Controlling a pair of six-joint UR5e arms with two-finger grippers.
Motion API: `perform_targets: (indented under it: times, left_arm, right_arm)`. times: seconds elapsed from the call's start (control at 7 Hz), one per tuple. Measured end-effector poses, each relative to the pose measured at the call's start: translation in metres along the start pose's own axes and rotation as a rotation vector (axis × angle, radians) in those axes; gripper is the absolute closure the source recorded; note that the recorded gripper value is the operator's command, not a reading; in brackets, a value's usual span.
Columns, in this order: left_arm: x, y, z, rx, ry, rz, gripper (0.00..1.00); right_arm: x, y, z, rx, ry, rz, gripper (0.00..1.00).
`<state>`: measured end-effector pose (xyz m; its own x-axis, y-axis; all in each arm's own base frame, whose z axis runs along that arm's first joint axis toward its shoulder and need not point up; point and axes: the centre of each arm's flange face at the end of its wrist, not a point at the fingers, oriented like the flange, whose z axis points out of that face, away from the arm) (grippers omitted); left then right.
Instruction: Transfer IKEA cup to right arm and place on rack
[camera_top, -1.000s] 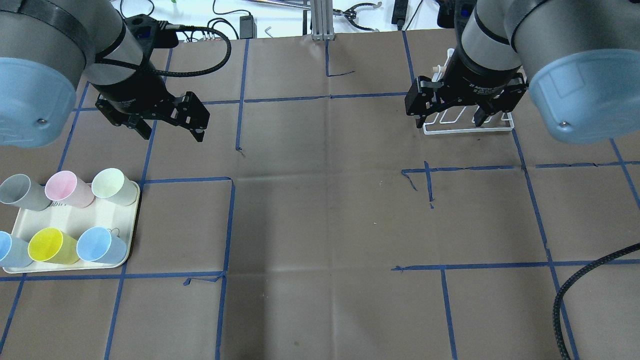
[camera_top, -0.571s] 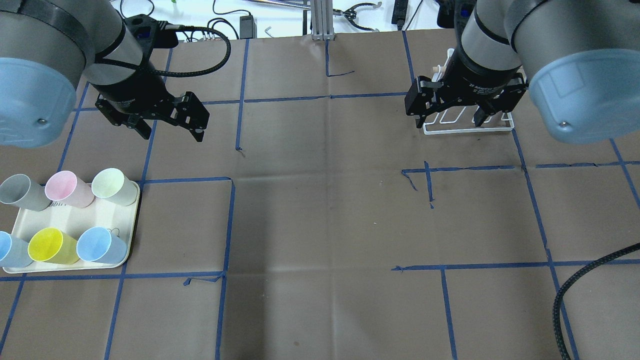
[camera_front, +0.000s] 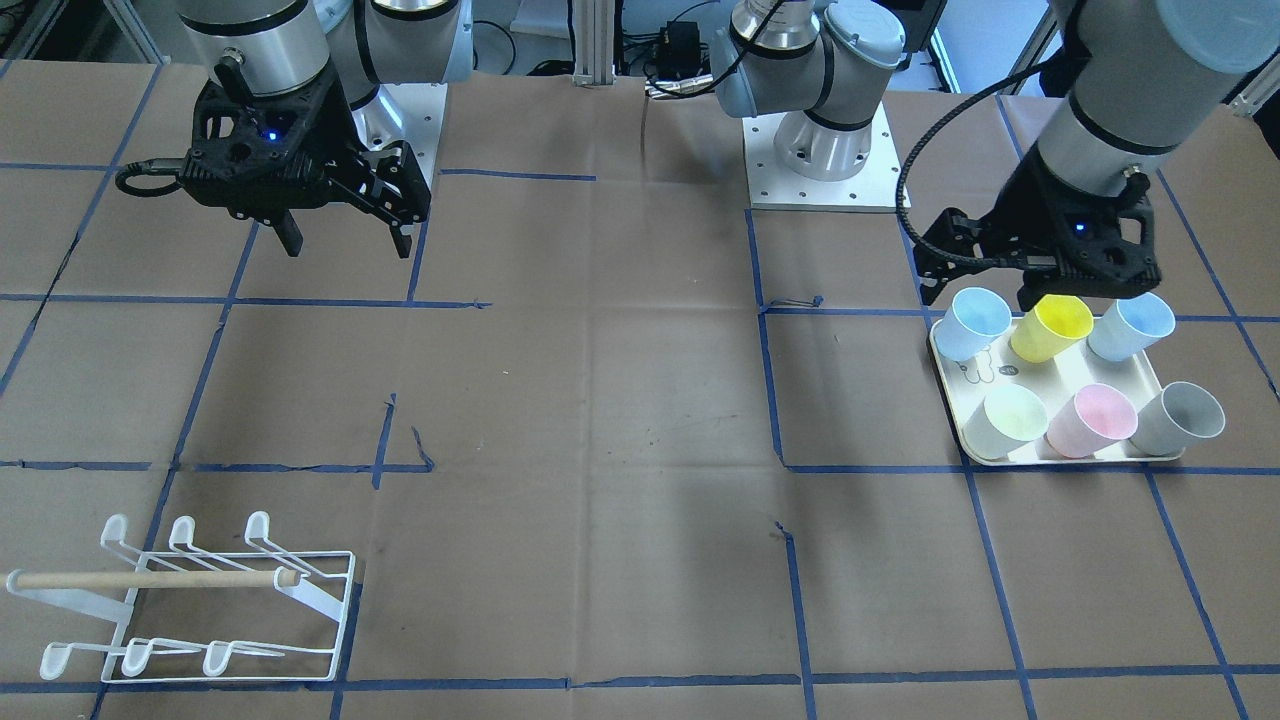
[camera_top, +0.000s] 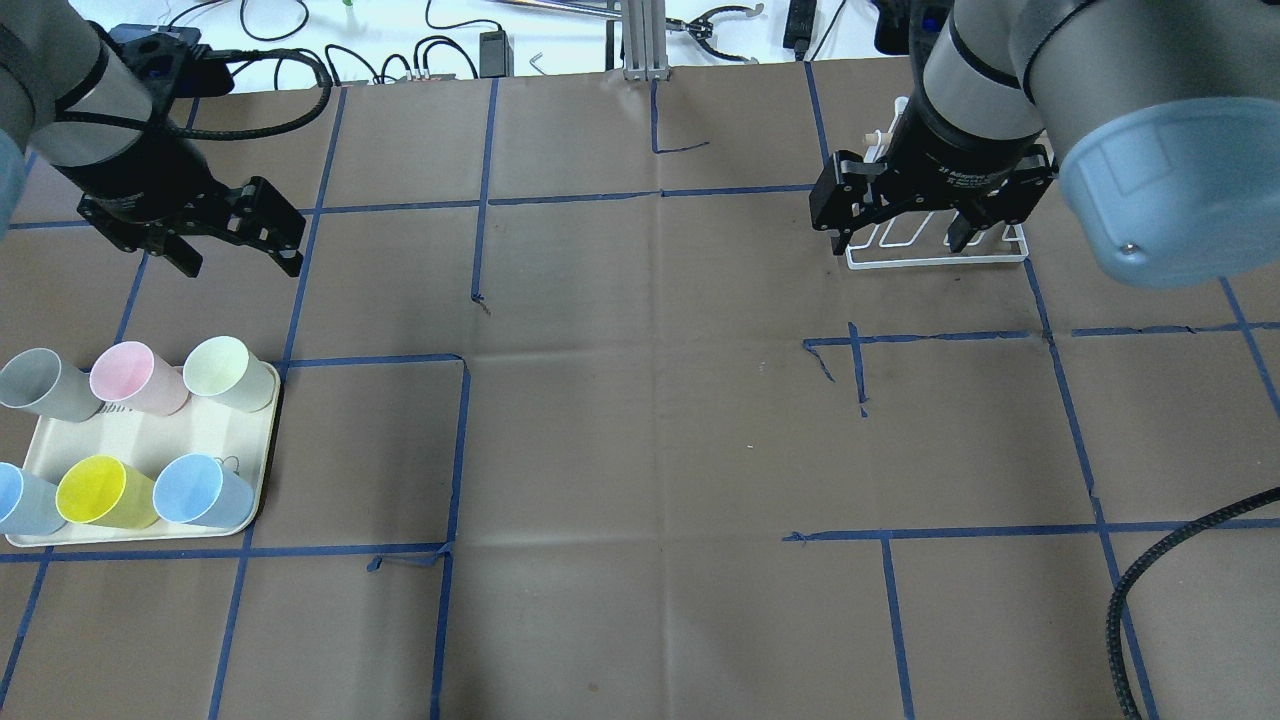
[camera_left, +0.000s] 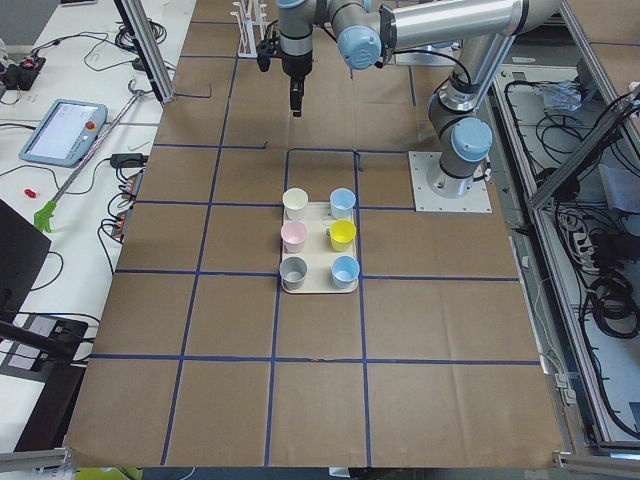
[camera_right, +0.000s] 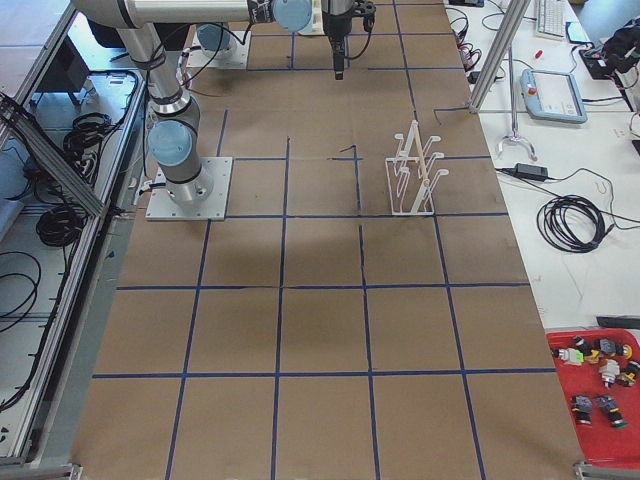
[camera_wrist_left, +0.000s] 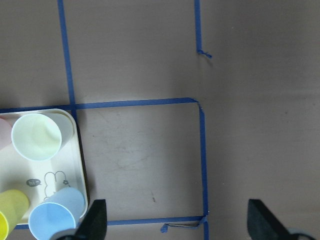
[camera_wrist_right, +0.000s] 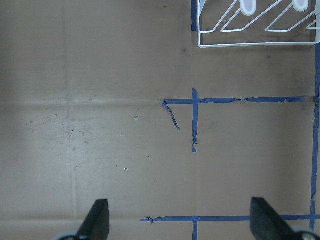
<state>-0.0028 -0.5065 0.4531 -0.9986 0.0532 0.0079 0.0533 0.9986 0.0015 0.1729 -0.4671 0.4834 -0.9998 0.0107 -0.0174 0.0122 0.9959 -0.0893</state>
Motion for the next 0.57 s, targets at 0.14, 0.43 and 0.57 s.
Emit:
perform_targets:
  times: [0.14,0.43,0.57]
  left_arm:
    - [-0.026,0.000,0.003,-0.006,0.003,0.010,0.00]
    - [-0.052,0.004,0.011,-0.020,0.010,0.034,0.00]
    - [-0.063,0.006,0.019,-0.026,0.015,0.035,0.00]
  right_arm:
    - [0.000,0.000,0.000,-0.001,0.000,0.000,0.00]
    - [0.000,0.000,0.000,-0.001,-0.003,0.000,0.00]
    - [0.000,0.000,0.000,-0.001,-0.004,0.001,0.00]
